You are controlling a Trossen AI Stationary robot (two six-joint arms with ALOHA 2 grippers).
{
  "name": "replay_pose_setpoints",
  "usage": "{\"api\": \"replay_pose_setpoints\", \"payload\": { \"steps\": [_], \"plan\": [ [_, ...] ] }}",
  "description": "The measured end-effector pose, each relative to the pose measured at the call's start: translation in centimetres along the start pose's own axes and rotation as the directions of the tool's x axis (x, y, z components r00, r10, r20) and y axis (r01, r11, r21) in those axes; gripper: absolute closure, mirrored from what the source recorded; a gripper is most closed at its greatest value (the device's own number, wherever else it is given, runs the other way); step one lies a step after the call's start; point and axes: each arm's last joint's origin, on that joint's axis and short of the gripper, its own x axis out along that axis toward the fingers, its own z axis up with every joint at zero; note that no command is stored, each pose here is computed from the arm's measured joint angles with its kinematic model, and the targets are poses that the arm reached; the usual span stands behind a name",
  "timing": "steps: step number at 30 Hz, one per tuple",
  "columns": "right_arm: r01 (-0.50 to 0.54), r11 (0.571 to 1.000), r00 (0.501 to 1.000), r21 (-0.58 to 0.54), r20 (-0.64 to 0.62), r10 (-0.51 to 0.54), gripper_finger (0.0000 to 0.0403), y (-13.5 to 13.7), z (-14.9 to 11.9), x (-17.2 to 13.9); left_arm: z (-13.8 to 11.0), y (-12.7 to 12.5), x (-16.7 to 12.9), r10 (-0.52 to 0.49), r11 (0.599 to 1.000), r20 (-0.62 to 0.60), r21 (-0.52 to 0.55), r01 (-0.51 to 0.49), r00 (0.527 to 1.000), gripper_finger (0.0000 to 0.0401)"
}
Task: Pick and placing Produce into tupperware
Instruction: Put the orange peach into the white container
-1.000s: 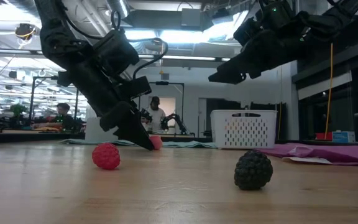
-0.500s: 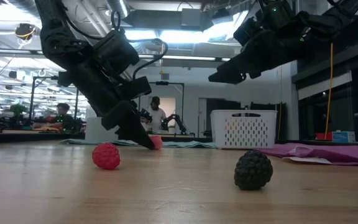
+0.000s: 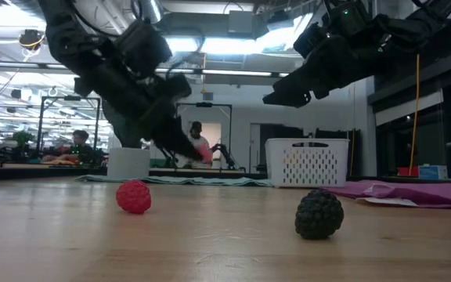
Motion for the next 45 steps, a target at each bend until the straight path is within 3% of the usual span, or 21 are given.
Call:
{"api": "replay_pose_setpoints", "payload": {
  "steps": [11,19,25,33,45],
  "plan": [
    [0.001,1.000,1.000,-0.019,0.006,-0.001,0.0050,0.0,0.1,0.0,3.1,0.7,-2.3,0.006,0.999,0.195,-0.033,0.000,0.981,0.0342],
    [-0.017,0.988,0.999,-0.156,0.040,0.023,0.0050,0.8,0.5,0.2,3.7,0.5,-2.5,-0.084,0.995,0.255,-0.034,0.096,0.963,0.0337],
    [-0.009,0.947,0.999,-0.321,0.047,0.025,0.0050,2.3,0.3,1.5,4.5,0.3,-2.8,-0.155,0.985,0.337,-0.021,0.172,0.929,0.0345],
    [0.056,0.925,0.997,-0.376,0.062,-0.035,0.0076,2.9,1.9,4.0,4.6,0.2,-2.8,-0.156,0.982,0.352,-0.046,0.183,0.923,0.0339],
    [0.045,0.915,0.999,-0.401,0.046,-0.028,0.0084,2.5,2.6,7.2,4.5,0.1,-2.8,-0.160,0.981,0.337,-0.046,0.186,0.928,0.0344]
  ]
}}
